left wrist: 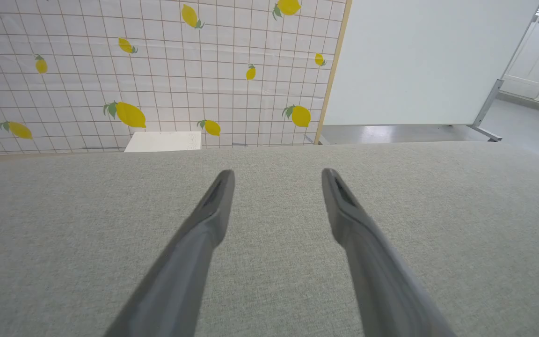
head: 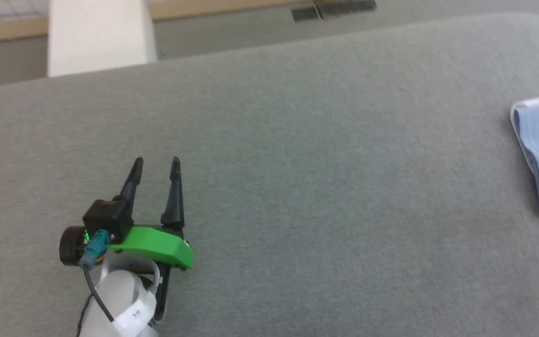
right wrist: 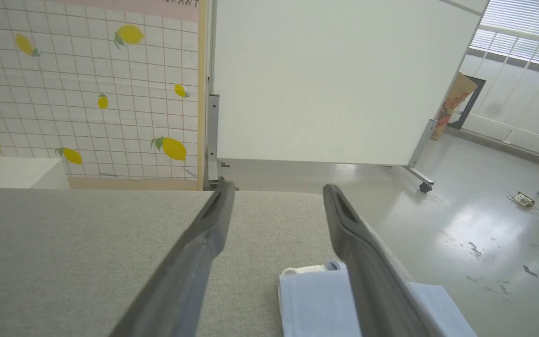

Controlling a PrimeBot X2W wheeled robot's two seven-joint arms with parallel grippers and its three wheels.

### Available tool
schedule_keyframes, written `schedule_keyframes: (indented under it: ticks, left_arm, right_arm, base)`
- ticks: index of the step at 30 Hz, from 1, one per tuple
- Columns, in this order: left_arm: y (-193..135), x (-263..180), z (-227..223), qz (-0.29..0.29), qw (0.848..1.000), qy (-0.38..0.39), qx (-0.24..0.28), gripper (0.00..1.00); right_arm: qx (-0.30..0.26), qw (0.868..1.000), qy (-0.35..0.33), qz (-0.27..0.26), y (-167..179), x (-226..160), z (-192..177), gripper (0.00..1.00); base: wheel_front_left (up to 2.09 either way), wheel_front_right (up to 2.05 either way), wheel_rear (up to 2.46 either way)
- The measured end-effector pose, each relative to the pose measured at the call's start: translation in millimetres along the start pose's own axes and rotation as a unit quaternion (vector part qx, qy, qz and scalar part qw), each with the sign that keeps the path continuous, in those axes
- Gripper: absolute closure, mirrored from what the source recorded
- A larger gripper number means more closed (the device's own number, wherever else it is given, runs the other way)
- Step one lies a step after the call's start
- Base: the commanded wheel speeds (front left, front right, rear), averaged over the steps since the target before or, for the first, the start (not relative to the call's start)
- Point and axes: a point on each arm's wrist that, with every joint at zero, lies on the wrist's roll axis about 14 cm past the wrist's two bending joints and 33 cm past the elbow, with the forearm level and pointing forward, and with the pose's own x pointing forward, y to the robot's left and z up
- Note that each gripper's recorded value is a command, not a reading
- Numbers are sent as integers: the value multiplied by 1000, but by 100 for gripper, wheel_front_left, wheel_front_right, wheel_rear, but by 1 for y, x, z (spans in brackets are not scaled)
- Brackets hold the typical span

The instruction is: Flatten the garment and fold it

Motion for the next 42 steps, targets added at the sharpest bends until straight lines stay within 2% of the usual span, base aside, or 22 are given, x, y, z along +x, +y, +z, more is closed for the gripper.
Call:
schedule_keyframes:
  ticks: [10,19,26,42]
  left_arm:
    - [24,-47,36,51,998,-33,7,0]
    - [36,-82,53,82,995,-54,13,0]
    - [37,-100,48,92,995,-46,11,0]
    - [32,-109,40,95,995,-38,-2,0]
  right_arm:
    - [82,992,-45,85,90,-59,25,0]
    - [113,983,-54,132,140,-100,33,0]
    - [131,980,-28,148,157,-118,23,0]
    - [150,976,-21,159,169,-122,22,0]
  base:
    - [0,0,0]
    - [0,0,0]
    - [0,0,0]
    - [0,0,0]
